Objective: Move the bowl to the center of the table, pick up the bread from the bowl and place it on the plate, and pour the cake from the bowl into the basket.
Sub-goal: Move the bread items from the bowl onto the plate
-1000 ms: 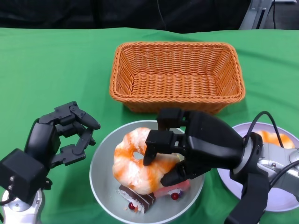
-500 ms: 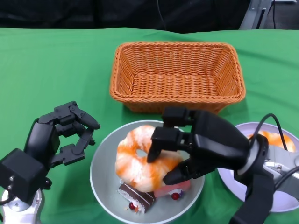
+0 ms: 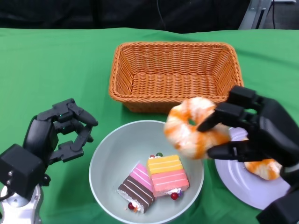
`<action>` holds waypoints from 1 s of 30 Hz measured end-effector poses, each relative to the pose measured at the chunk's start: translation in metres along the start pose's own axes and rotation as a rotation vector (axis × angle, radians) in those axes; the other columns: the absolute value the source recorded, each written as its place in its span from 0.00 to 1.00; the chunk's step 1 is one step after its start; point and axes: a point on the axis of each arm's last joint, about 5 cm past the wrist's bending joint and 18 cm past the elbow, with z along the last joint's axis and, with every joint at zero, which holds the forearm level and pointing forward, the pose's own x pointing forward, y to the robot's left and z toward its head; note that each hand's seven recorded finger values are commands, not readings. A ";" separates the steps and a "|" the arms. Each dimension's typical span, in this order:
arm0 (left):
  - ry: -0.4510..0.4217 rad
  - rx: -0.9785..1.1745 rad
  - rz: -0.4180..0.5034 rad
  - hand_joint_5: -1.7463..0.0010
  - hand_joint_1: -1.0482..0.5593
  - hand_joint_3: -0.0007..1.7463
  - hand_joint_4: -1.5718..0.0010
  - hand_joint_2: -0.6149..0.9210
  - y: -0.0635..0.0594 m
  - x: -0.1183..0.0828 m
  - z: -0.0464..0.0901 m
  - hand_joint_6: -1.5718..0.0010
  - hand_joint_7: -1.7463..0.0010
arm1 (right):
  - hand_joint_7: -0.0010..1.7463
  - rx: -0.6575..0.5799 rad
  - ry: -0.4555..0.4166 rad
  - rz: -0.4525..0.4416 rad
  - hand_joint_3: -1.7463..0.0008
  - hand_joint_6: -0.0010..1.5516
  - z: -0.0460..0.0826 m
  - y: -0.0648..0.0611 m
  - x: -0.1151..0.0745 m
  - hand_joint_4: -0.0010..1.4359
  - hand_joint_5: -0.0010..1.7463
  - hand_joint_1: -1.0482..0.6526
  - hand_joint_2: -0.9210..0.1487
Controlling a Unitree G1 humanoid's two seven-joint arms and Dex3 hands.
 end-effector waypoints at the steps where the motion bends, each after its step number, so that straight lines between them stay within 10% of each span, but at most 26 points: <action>1: 0.002 -0.001 0.000 0.13 0.64 0.52 0.51 0.80 0.000 0.000 0.000 0.48 0.31 | 0.60 -0.009 0.019 -0.016 0.93 0.51 -0.001 -0.003 -0.004 0.52 0.87 0.48 0.04; 11: -0.001 0.003 0.006 0.13 0.64 0.52 0.51 0.80 0.001 -0.001 -0.001 0.47 0.32 | 0.61 -0.063 0.205 -0.080 0.93 0.51 -0.001 -0.025 -0.050 0.52 0.86 0.52 0.07; 30: 0.002 0.016 0.021 0.13 0.64 0.50 0.52 0.81 0.013 -0.004 0.000 0.48 0.32 | 0.50 -0.065 0.442 -0.025 0.93 0.55 -0.001 -0.021 -0.101 0.54 0.83 0.55 0.09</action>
